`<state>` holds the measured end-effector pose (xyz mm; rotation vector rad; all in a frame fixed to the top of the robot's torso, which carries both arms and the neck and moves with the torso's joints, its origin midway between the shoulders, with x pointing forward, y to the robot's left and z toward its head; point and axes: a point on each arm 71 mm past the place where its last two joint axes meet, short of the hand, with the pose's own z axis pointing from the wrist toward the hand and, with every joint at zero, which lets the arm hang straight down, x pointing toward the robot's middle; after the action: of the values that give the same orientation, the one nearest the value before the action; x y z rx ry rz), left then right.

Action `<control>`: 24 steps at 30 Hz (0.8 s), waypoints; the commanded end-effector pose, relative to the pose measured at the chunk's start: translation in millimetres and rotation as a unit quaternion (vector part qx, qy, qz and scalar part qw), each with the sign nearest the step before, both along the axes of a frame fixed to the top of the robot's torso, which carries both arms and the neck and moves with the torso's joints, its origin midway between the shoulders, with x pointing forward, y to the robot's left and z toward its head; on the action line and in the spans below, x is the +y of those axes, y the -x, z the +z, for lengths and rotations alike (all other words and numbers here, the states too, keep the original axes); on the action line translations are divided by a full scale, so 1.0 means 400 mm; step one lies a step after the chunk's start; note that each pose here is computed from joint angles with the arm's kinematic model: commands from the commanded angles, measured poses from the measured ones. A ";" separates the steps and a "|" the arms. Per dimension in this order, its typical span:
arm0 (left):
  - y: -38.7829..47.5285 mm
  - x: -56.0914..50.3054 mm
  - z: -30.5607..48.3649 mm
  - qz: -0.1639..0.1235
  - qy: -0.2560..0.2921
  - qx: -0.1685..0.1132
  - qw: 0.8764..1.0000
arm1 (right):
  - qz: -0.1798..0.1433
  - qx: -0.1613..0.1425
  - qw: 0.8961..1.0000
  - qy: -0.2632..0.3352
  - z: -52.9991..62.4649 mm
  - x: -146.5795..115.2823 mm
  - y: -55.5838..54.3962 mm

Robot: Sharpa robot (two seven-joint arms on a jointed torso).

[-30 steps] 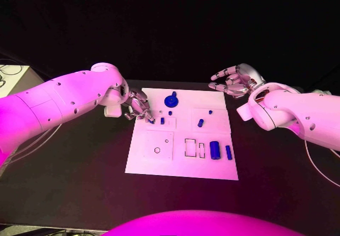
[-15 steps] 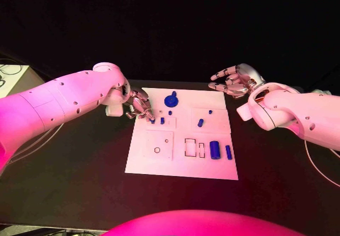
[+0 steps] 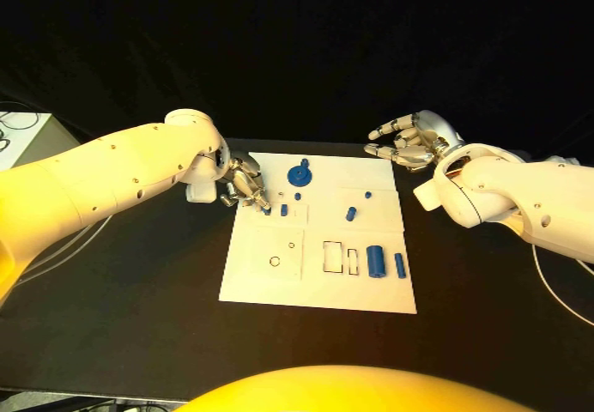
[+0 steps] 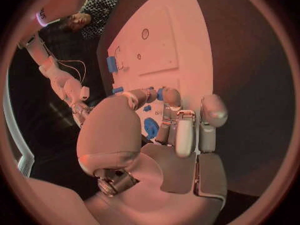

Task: Assemble the parts on the task board

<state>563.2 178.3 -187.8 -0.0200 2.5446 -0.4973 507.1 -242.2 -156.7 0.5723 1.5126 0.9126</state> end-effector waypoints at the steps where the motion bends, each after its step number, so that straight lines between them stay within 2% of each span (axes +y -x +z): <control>1: -0.002 -0.004 0.001 -0.003 0.001 -0.005 1.000 | 0.006 0.001 1.000 0.001 -0.001 0.002 0.000; 14: -0.006 -0.001 0.001 0.003 -0.004 -0.016 1.000 | 0.006 0.001 1.000 0.001 -0.001 0.003 0.001; 24: -0.003 -0.004 -0.004 -0.004 -0.008 -0.009 1.000 | 0.006 0.001 1.000 0.001 -0.001 0.003 0.001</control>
<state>565.0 178.6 -188.9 -0.0195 2.5271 -0.4754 507.1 -242.2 -156.9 0.5723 1.5133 0.9128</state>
